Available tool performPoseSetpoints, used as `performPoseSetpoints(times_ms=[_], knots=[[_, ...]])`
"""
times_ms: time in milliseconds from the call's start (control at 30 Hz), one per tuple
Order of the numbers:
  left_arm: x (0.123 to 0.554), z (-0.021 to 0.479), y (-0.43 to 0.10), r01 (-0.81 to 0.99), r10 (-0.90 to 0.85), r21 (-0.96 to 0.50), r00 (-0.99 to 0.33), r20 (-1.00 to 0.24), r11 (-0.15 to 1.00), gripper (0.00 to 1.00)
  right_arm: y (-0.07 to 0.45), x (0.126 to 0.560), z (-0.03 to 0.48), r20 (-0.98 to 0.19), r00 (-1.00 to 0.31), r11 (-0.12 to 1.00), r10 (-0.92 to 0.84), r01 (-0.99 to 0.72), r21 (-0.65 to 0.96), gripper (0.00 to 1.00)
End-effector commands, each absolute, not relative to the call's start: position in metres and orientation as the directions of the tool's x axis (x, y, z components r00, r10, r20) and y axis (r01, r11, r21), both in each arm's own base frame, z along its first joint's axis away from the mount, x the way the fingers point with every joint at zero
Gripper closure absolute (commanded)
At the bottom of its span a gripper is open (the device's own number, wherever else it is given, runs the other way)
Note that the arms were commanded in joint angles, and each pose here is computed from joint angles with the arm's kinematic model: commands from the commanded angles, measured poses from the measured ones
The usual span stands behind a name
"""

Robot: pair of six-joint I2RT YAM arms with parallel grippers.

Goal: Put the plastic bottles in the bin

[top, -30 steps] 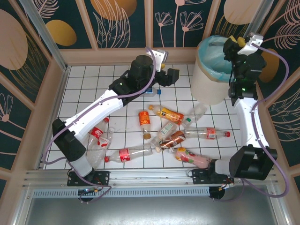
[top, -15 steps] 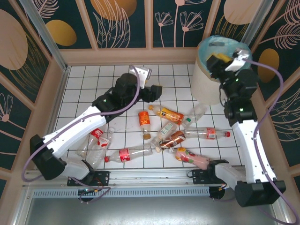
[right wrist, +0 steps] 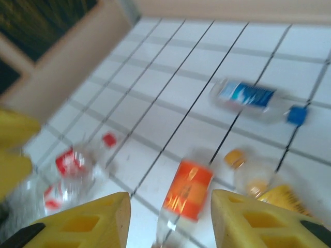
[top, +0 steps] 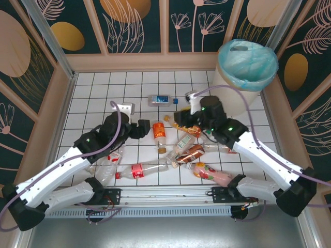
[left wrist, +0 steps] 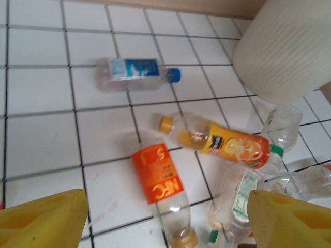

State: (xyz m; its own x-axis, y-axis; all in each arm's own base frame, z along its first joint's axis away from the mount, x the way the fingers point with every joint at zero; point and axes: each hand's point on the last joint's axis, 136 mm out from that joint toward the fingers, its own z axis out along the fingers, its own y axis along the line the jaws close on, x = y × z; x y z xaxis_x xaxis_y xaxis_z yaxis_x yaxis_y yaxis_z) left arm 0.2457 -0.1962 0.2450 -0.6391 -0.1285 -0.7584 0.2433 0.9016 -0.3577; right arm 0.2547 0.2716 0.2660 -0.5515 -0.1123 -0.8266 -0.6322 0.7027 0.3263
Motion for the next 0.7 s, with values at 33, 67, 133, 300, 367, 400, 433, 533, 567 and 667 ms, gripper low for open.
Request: performPoseSetpoints(times_ms=[33,67,133,300,367,400,433,533,567,667], knots=[[0.225,0.219,-0.165,0.067,-0.239,-0.399,-0.706,-0.666,0.914,0.18,0.312,0.203,0.245,-0.83,-0.426,0.536,-0.359,-0.822,0.19,0.52],[0.22,0.216,-0.159,0.038,-0.262,-0.41,-0.715,-0.648,0.911,0.18,0.325,0.191,0.245,-0.838,-0.371,0.485,-0.4,-0.861,0.15,0.52],[0.21,0.21,-0.15,-0.013,-0.301,-0.427,-0.73,-0.614,0.904,0.18,0.349,0.165,0.246,-0.851,-0.252,0.376,-0.461,-0.924,0.07,0.5],[0.192,0.206,-0.118,-0.12,-0.38,-0.432,-0.714,-0.589,0.894,0.18,0.403,0.102,0.234,-0.828,0.007,0.121,-0.561,-0.989,-0.09,0.48],[0.19,0.21,-0.101,-0.166,-0.418,-0.426,-0.673,-0.611,0.889,0.17,0.418,0.081,0.221,-0.8,0.077,0.032,-0.595,-0.992,-0.12,0.48],[0.189,0.216,-0.092,-0.188,-0.443,-0.433,-0.643,-0.625,0.882,0.17,0.426,0.072,0.213,-0.782,0.111,-0.007,-0.613,-0.991,-0.135,0.47],[0.188,0.221,-0.085,-0.203,-0.462,-0.438,-0.618,-0.637,0.876,0.17,0.431,0.065,0.207,-0.766,0.137,-0.038,-0.628,-0.989,-0.145,0.47],[0.188,0.233,-0.061,-0.264,-0.522,-0.454,-0.522,-0.675,0.851,0.18,0.448,0.051,0.182,-0.692,0.211,-0.112,-0.691,-0.976,-0.186,0.47],[0.188,0.236,-0.056,-0.276,-0.529,-0.453,-0.5,-0.686,0.848,0.18,0.454,0.048,0.173,-0.663,0.227,-0.126,-0.713,-0.972,-0.197,0.47],[0.192,0.239,-0.047,-0.309,-0.517,-0.416,-0.465,-0.718,0.855,0.18,0.469,0.042,0.149,-0.587,0.258,-0.166,-0.768,-0.964,-0.207,0.48]])
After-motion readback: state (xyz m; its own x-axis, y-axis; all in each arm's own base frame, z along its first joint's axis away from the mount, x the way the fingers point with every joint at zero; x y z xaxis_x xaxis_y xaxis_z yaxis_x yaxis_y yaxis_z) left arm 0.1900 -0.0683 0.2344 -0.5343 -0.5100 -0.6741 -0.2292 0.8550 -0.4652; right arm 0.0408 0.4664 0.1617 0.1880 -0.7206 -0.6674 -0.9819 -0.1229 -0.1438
